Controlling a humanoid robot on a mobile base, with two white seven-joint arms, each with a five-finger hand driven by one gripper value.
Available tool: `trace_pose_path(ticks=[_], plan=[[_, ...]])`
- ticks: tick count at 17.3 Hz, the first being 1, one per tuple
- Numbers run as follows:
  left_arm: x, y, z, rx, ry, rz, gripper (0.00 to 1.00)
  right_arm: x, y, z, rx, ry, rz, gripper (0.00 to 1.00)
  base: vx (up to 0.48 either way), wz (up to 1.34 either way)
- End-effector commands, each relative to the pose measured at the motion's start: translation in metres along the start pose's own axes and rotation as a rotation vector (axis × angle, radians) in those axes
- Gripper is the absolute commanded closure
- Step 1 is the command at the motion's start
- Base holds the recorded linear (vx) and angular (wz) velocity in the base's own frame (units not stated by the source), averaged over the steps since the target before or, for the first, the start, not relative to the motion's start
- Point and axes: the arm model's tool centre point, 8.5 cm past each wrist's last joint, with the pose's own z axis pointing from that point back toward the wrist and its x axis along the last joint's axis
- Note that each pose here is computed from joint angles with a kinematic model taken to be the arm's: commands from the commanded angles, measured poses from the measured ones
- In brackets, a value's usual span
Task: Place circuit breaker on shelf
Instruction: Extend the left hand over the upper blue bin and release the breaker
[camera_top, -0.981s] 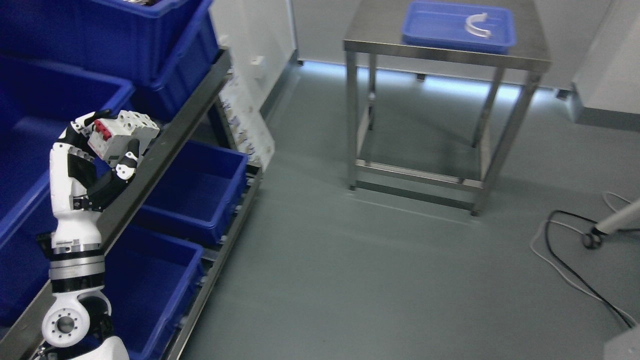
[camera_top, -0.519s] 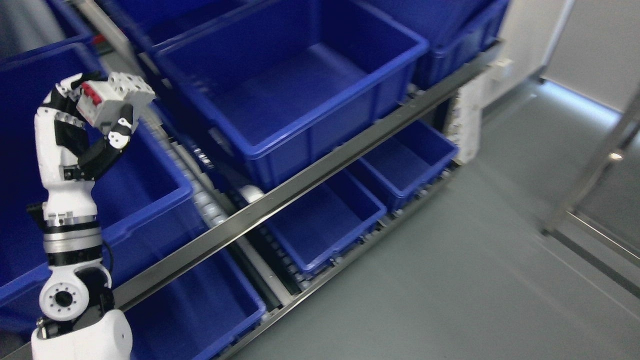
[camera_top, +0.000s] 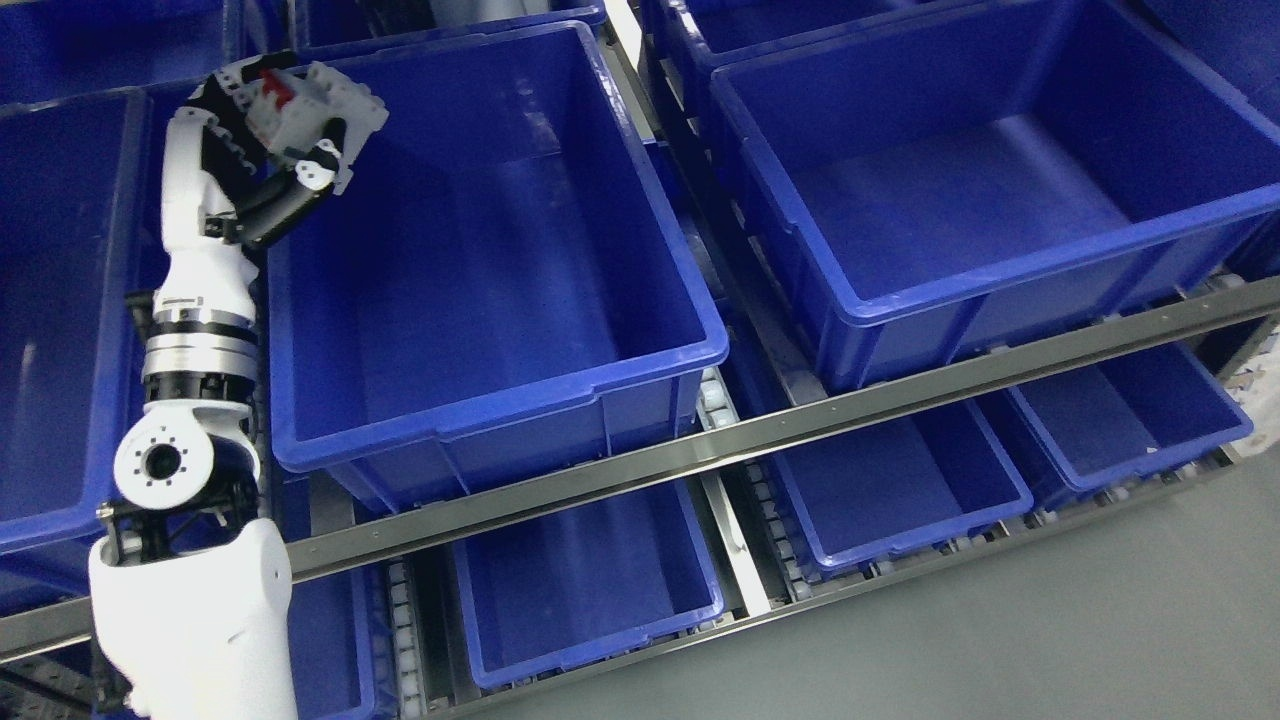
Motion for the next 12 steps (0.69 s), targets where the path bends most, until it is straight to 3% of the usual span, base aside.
trace_pose_path(ticks=[1,3,6,12], plan=[[-0.02,-0.054,-0.065,-0.228,0.168,-0.285,0.94,0.001,-0.01,-0.001,-0.014,-0.018,0.02,0.0,0.056,0.29],[-0.042,-0.071,-0.076,-0.289,0.249,-0.361,0.92,0.001,-0.01,-0.001,-0.015,-0.018,0.02,0.0,0.044,0.22],[-0.078,-0.058,-0.081,-0.337,0.342,-0.503,0.92,0.001,-0.01,-0.001,-0.014,-0.018,0.02,0.0,0.019,0.1],[-0.134,-0.043,-0.092,-0.297,0.499,-0.529,0.92,0.001,-0.01,-0.001,-0.014,-0.018,0.02,0.0,0.002,0.0]])
